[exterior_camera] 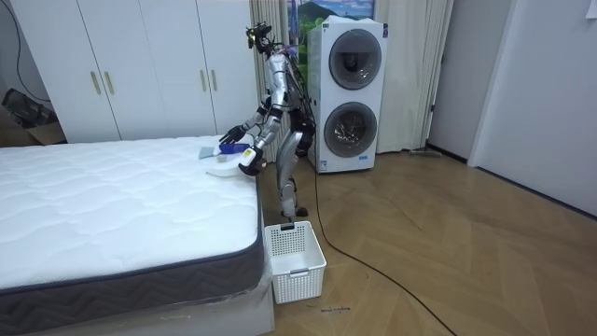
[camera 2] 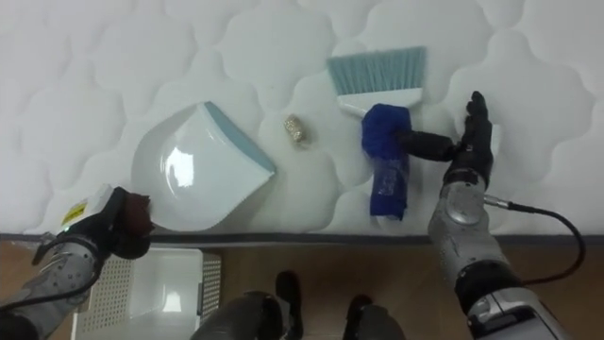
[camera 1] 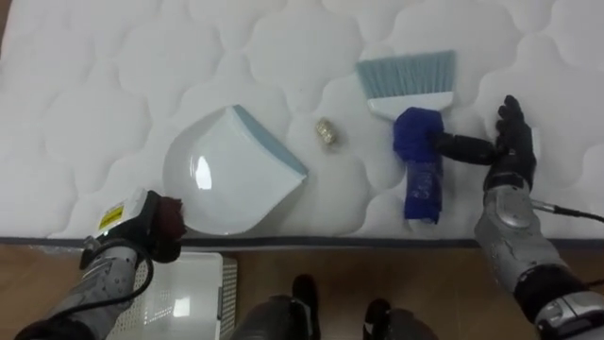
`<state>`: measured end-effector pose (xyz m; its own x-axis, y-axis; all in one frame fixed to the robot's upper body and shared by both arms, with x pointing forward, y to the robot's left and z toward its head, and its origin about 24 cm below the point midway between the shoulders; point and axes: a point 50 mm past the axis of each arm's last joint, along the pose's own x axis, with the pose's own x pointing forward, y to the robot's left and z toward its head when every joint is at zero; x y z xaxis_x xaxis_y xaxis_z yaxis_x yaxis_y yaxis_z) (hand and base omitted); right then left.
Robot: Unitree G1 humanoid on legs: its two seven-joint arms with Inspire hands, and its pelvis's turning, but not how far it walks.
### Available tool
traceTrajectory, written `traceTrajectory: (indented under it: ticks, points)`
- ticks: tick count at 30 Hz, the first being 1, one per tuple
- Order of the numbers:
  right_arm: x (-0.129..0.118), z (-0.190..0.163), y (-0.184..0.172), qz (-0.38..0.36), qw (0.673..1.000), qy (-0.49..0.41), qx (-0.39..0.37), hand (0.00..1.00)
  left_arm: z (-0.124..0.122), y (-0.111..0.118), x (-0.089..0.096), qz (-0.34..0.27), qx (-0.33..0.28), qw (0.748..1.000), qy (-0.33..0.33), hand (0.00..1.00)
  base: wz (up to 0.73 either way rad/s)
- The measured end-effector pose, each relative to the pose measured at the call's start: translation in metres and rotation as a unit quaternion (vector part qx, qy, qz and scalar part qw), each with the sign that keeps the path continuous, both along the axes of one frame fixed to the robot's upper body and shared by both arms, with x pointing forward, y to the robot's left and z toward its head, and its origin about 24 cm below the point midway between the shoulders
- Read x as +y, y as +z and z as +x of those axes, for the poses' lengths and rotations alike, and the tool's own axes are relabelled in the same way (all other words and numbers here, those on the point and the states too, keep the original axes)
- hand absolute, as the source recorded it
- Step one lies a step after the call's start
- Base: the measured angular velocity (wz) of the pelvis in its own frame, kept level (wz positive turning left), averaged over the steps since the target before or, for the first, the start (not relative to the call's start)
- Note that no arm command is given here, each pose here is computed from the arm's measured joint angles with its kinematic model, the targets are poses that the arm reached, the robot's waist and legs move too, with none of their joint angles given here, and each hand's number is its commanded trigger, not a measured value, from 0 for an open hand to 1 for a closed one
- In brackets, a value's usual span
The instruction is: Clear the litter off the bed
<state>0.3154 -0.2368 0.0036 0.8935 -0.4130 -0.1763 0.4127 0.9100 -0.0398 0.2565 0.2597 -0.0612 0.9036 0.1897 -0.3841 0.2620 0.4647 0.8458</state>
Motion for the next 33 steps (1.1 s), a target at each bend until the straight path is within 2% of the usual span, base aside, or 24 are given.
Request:
traceTrajectory:
  ticks: [7,21,33]
  points:
    - [0.018,0.004,0.002,0.017,0.999,0.038,-0.012,0.00,-0.003,-0.005,-0.003,-0.001,0.010,1.000,0.005,1.00,0.00]
    - [0.036,0.002,-0.005,-0.052,0.991,0.119,0.008,0.00,-0.005,-0.007,-0.003,-0.003,0.015,1.000,0.006,1.00,0.00]
    - [0.047,-0.004,-0.014,-0.173,0.966,0.188,0.037,0.00,-0.006,-0.010,-0.006,-0.008,0.022,1.000,0.007,1.00,0.01]
